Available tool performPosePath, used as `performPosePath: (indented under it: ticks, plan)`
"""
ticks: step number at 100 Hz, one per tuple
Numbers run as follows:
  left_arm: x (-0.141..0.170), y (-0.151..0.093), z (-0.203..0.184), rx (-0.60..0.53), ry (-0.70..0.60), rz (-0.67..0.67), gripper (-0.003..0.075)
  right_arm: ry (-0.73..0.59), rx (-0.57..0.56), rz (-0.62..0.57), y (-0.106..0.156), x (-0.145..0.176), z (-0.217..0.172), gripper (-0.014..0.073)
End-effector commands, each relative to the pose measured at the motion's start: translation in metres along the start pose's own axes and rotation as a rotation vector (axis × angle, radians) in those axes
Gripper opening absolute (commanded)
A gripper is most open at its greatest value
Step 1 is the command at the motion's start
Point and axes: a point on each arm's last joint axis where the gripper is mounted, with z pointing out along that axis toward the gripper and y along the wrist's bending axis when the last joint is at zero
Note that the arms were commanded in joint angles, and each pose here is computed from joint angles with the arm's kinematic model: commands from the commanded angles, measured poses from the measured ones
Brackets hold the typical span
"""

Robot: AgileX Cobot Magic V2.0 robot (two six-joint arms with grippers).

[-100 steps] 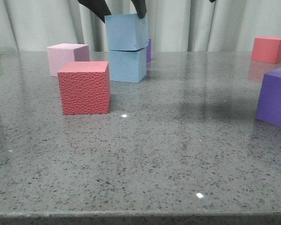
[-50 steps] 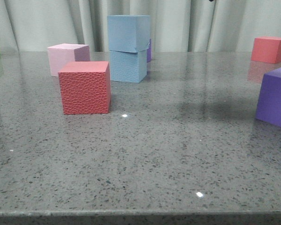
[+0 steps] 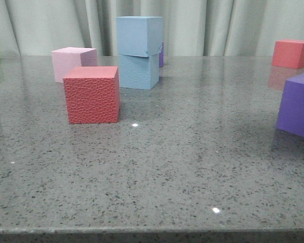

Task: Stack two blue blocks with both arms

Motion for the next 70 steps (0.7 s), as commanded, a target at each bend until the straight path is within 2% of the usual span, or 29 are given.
performPosePath:
  ticks: [1,34,41,51,58,70]
  plan:
    - [0.002,-0.004,-0.043,0.026,-0.177,0.012,0.0272,-0.164,-0.021,-0.046,0.0,-0.009,-0.024,0.0568]
    - [0.091,0.008,-0.096,0.019,-0.353,0.026,0.0266,-0.287,0.006,-0.123,-0.013,0.02,-0.072,0.0565]
    - [0.111,0.011,-0.109,0.017,-0.4,0.034,0.0246,-0.313,0.003,-0.125,-0.016,0.027,-0.081,0.0535]
    - [0.141,0.014,-0.124,0.022,-0.461,0.036,0.0198,-0.345,-0.003,-0.124,-0.019,0.037,-0.093,0.0436]
    - [0.161,0.017,-0.136,0.022,-0.506,0.043,0.0149,-0.36,-0.004,-0.125,-0.021,0.043,-0.099,0.0333]
    - [0.194,0.021,-0.153,0.024,-0.566,0.05,0.0054,-0.391,-0.013,-0.109,-0.023,0.051,-0.109,0.0099]
